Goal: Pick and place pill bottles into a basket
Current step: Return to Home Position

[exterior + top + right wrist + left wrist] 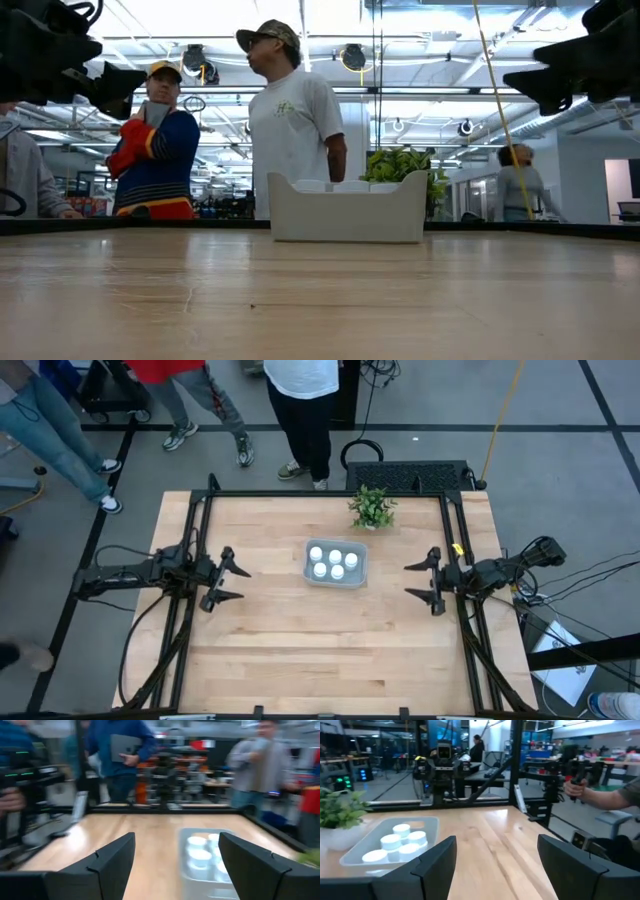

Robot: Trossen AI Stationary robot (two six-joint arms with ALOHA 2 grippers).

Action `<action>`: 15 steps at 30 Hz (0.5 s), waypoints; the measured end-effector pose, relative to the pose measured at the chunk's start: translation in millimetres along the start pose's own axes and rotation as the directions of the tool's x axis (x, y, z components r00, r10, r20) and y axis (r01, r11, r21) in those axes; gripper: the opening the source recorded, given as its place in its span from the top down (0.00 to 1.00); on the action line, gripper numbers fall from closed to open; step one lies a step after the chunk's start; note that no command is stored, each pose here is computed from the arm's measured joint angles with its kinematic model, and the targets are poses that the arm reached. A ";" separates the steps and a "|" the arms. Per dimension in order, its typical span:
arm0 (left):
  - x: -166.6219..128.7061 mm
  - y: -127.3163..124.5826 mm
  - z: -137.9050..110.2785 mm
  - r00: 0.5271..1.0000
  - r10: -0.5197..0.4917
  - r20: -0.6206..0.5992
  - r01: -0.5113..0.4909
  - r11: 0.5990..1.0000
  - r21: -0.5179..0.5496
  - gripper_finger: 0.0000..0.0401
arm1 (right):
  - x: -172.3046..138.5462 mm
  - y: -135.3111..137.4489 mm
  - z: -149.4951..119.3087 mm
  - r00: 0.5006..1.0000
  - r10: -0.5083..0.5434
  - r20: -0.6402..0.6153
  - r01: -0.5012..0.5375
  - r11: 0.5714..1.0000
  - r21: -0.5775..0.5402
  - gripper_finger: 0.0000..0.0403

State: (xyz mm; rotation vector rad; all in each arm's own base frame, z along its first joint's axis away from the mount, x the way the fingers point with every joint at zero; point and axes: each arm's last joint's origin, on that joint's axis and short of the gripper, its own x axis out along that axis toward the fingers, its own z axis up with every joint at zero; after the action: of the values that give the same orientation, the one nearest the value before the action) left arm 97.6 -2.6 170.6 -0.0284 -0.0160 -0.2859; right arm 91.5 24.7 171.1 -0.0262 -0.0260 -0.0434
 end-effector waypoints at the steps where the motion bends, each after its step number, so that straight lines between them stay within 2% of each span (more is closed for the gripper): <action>1: 0.1 -0.2 0.0 1.000 -0.012 -0.001 0.012 1.000 -0.001 0.29 | -0.1 1.2 0.5 0.999 0.044 0.006 -0.044 0.999 0.000 0.30; 3: 0.9 0.0 -0.9 1.000 -0.022 -0.012 0.022 1.000 -0.005 0.29 | -0.2 2.8 1.2 0.995 0.099 0.014 -0.099 0.995 -0.001 0.30; 5: 2.0 1.2 -2.7 0.999 0.000 -0.032 0.000 1.000 -0.007 0.30 | -0.2 2.4 0.3 0.996 0.086 0.005 -0.086 0.996 -0.017 0.30; 8: 3.9 4.6 -6.4 0.993 0.088 -0.073 -0.088 0.996 0.002 0.30 | 0.1 1.3 -0.7 0.999 0.044 -0.006 -0.044 0.998 -0.045 0.30; 11: 5.4 7.7 -10.1 0.980 0.164 -0.113 -0.167 0.986 -0.017 0.31 | 0.6 1.7 -1.5 0.999 0.049 -0.016 -0.050 0.996 -0.078 0.30; 15: 7.2 9.6 -14.2 0.968 0.199 -0.155 -0.210 0.976 -0.059 0.29 | 1.4 2.0 -2.2 0.999 0.045 -0.025 -0.048 0.992 -0.118 0.30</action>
State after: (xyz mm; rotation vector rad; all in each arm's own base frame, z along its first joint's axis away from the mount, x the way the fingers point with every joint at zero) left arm 107.4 4.2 156.3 -0.0829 0.1454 -0.0806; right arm 93.1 26.6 168.8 -0.1448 -0.0003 0.0012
